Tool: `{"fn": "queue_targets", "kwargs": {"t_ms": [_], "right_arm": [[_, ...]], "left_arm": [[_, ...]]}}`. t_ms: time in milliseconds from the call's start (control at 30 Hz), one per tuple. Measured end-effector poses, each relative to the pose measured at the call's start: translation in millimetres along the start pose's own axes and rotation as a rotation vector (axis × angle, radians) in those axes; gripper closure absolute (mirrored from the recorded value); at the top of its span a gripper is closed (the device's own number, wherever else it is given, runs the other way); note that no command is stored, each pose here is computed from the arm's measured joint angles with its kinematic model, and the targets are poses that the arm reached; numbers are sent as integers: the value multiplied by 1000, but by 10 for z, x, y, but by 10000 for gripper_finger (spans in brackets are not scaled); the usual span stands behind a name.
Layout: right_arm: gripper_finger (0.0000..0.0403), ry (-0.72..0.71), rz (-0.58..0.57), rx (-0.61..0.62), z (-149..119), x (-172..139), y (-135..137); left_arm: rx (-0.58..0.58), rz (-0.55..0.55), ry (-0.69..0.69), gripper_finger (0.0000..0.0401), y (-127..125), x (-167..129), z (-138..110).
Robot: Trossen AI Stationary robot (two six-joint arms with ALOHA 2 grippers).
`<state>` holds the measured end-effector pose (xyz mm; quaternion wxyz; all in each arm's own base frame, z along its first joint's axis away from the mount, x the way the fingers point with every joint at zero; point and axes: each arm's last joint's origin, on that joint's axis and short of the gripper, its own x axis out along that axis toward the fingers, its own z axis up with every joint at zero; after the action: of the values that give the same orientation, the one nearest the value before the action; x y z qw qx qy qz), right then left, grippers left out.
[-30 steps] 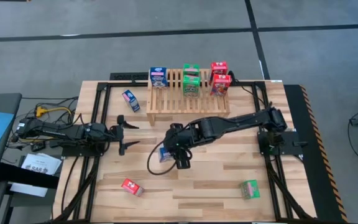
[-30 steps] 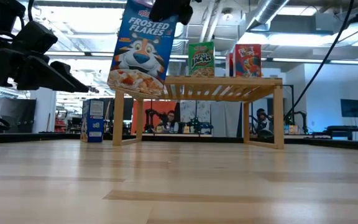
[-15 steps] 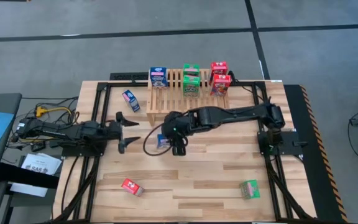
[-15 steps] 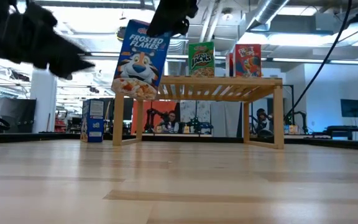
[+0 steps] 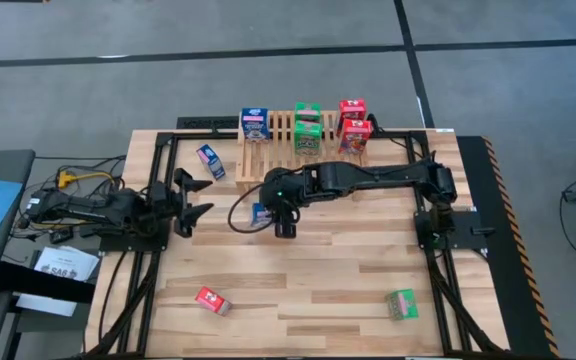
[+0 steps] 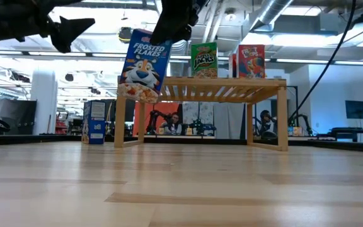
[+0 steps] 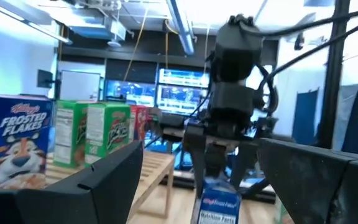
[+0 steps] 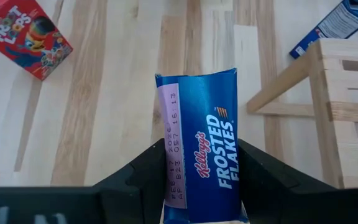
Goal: Stack cereal on shelf
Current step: Put the bottom blue cereal box on the shelf aligned with the other blue cereal box
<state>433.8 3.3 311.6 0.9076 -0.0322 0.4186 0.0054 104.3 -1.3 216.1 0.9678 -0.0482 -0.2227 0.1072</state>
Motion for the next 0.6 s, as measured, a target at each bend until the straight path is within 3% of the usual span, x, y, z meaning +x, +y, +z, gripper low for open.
{"fn": "queue_targets", "kwargs": {"t_ms": [300, 600], "right_arm": [[209, -28, 0, -22, 65, -59, -3], [209, -87, -4, -33, 197, -203, -14]], "left_arm": [[90, -31, 5, 96, -74, 193, 214], [249, -58, 240, 96, -177, 497, 63]]}}
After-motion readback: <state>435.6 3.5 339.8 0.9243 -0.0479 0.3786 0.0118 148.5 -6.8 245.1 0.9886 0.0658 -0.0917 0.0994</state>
